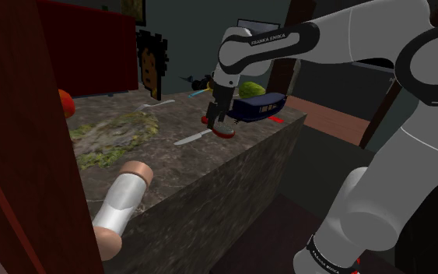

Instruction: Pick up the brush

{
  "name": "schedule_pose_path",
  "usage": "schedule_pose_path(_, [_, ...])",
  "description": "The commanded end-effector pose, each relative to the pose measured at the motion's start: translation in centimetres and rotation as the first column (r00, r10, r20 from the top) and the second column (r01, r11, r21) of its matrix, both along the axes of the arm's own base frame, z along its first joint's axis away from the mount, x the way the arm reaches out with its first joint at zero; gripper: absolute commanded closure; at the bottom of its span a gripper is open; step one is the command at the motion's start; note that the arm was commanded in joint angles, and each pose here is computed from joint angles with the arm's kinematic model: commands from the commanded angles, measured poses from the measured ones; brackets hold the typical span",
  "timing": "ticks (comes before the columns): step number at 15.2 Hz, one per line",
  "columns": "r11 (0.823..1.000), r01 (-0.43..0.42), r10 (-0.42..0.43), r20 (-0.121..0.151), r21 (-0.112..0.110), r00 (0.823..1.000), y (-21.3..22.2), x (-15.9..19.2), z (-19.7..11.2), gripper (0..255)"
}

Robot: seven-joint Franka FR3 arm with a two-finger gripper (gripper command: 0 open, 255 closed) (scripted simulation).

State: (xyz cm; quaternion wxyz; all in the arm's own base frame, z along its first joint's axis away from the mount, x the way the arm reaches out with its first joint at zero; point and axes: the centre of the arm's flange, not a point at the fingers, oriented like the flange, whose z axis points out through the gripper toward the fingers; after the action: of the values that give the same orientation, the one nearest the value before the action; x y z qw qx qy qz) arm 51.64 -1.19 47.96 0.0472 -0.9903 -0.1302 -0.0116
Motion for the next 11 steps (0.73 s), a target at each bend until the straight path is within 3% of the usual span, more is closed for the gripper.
schedule_pose_path(1, [1.0,0.0,0.0,0.001,0.0,1.0,-0.01,-0.03,-0.16,255])
schedule_pose_path(11, [1.0,0.0,0.0,0.001,0.0,1.0,0.02,0.0,0.34,255])
